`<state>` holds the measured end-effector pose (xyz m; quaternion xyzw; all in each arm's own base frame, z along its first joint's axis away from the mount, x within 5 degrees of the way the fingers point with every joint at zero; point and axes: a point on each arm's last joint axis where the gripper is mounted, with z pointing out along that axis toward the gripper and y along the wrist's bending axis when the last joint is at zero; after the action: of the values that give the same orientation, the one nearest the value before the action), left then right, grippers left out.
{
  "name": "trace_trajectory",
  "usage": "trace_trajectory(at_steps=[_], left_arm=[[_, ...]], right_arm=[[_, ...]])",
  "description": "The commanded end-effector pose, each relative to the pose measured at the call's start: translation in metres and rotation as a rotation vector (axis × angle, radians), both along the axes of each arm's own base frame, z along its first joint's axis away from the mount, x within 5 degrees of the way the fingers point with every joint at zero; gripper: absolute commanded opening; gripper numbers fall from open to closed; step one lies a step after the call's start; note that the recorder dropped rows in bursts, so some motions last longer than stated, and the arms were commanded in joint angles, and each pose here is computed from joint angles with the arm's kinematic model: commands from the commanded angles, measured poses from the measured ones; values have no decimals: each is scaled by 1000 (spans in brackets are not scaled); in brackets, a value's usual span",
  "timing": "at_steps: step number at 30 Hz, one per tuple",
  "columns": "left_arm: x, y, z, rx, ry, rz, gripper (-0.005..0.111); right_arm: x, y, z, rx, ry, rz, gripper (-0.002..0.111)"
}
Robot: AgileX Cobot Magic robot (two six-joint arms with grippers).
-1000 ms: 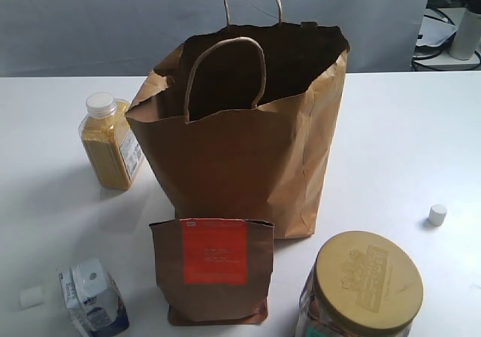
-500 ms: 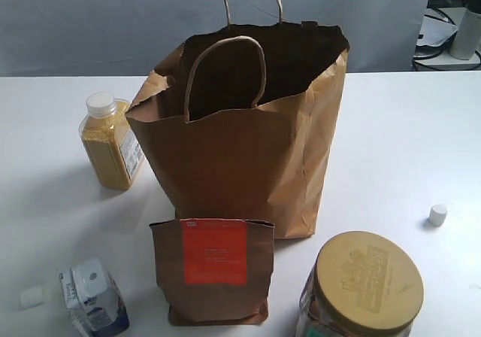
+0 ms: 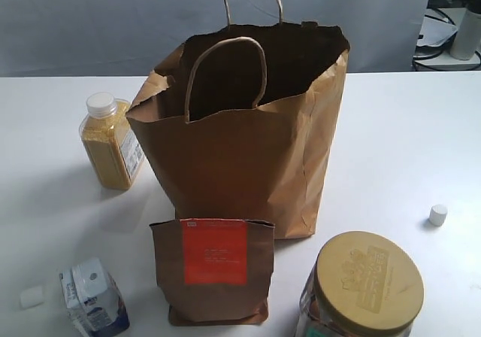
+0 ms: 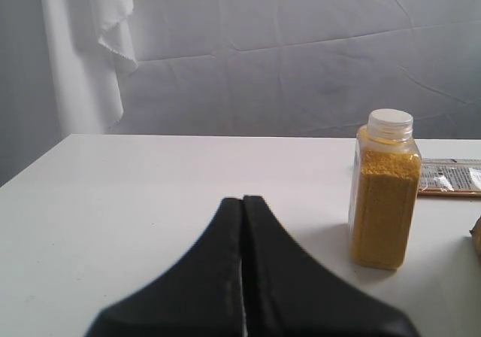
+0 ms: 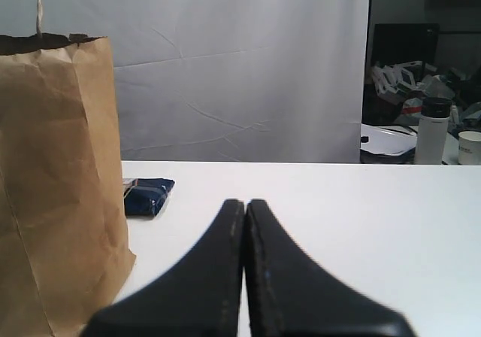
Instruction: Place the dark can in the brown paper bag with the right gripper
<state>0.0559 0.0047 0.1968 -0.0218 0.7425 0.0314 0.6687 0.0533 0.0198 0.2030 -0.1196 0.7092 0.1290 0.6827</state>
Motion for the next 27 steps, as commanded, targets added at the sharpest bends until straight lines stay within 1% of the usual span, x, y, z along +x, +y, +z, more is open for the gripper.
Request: trace_trajectory(at_steps=[1,7,15,27], left_arm=[[0,0,0,0,-7,-5,0],[0,0,0,0,-7,-5,0],[0,0,0,0,-7,-5,0],[0,0,0,0,-7,-5,0]], right_arm=[[0,0,-1,-3,0,0,0],[0,0,-1,-3,0,-2,0],[1,-6,-1,-3,0,-108,0],[1,-5,-1,-3,-2,-89,0]])
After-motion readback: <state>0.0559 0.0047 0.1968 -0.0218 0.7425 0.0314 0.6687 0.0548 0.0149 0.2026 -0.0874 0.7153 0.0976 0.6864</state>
